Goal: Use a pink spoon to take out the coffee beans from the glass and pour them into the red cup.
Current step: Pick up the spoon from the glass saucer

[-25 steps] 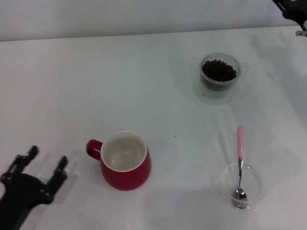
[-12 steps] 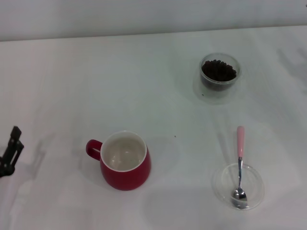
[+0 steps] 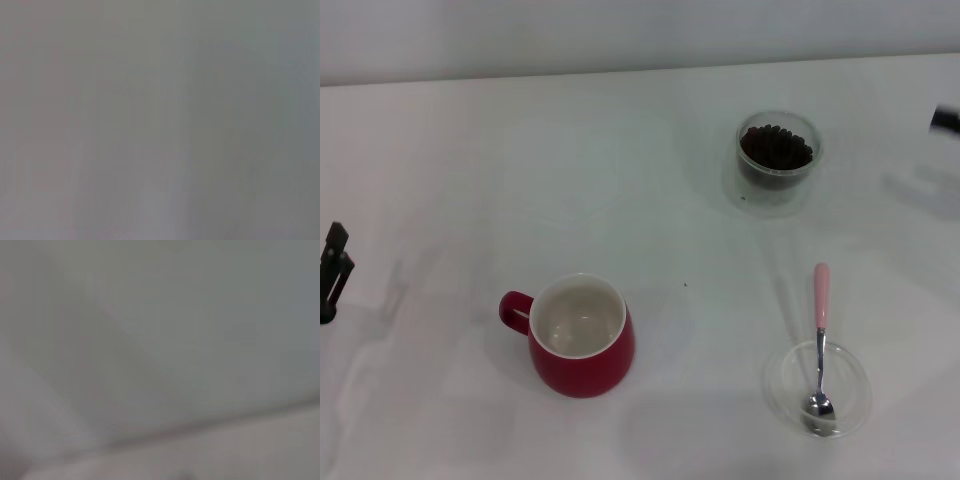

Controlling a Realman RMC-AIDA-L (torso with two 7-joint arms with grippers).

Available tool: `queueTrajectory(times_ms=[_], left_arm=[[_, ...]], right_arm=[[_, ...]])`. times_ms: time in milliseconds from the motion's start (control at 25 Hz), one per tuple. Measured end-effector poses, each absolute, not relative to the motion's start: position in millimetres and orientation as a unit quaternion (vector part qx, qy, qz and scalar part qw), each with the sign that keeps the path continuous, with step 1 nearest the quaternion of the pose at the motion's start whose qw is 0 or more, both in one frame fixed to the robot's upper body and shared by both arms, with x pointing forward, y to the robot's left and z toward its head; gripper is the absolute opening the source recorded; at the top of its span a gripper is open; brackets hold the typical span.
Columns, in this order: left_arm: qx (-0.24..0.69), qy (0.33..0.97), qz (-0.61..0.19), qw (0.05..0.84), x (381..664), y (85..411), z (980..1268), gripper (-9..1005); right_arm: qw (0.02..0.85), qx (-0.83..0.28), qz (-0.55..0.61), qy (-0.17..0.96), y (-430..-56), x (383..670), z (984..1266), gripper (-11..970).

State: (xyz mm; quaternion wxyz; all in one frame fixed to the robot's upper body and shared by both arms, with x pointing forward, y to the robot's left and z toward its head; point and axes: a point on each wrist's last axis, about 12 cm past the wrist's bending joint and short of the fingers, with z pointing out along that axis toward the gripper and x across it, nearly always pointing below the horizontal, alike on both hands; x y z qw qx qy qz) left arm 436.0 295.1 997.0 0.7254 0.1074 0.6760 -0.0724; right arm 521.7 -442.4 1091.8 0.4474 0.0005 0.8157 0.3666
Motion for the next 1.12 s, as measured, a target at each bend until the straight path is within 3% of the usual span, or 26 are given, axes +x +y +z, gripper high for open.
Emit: queueTrajectory(times_ms=[200, 400, 1120], left_arm=[[0.118, 0.666, -0.076, 0.732, 448.7, 292.0, 1002.3, 717], [0.128, 0.66, -0.077, 0.737, 458.3, 290.1, 1006.4, 718], [0.129, 0.66, -0.085, 0.736, 460.5, 284.7, 1006.3, 717]], right_arm=[[0.33, -0.089, 0.427, 0.837, -427.7, 512.2, 1100.9, 828], [0.257, -0.105, 0.453, 0.847, -410.8, 503.7, 1091.1, 826], [0.214, -0.048, 0.436, 0.873, -381.2, 506.3, 1056.6, 822]])
